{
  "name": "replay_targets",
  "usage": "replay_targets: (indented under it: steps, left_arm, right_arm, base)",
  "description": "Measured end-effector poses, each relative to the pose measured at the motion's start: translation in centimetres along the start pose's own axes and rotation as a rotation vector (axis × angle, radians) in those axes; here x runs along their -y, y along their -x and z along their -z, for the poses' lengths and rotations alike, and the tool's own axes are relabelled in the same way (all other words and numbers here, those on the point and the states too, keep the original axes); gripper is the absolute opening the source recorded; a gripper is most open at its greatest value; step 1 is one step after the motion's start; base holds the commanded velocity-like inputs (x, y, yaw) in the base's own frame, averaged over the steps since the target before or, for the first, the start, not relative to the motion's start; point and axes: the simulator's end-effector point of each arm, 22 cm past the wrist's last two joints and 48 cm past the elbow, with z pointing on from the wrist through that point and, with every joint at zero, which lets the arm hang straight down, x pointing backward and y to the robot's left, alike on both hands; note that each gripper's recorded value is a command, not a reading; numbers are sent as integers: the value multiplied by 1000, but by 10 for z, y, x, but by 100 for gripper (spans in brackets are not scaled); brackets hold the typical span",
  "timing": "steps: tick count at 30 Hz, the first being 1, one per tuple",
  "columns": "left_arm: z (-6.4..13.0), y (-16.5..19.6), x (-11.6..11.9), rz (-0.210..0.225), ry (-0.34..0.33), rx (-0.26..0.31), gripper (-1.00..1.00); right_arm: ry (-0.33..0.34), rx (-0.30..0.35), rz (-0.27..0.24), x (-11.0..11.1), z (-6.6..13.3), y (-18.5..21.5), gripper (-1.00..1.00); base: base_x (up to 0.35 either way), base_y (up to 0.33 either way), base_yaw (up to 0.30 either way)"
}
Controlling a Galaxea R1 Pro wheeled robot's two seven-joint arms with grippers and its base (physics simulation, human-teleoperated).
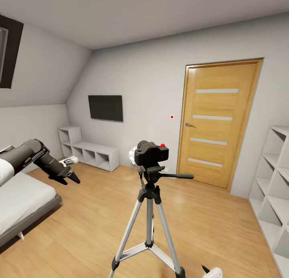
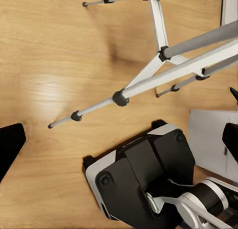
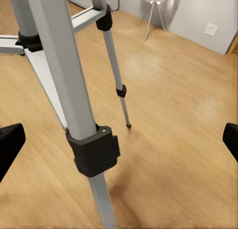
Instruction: Attach the digital camera to the camera tripod in the bedroom.
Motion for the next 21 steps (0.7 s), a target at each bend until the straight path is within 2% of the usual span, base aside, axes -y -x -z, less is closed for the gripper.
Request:
replay_targets:
  steps: [6, 7, 9, 11, 17, 21]
  left_arm:
    - [-22, -27, -43, 43, 134, -52, 100]
    - [-30, -41, -61, 69, 179, -77, 100]
    - [-38, -59, -80, 107, 225, -106, 100]
    - [-58, -92, -101, 174, 257, -159, 100]
    - [-96, -137, -119, 192, 255, -205, 100]
    - [-119, -177, -137, 181, 303, -261, 100]
  right_arm:
    - [-6, -43, 2, 4, 22, -27, 100]
    - [-4, -64, 0, 2, 32, -39, 100]
    - [-2, -92, -5, -2, 45, -56, 100]
    - [4, -146, -19, -13, 70, -85, 100]
    - [2, -217, -36, -19, 97, -116, 100]
    - [-9, -319, -52, -18, 122, -149, 100]
  base:
    - [0, 0, 0]
    - [0, 0, 0]
    - [0, 0, 0]
    - [0, 0, 0]
    - [0, 0, 0]
    - [0, 0, 0]
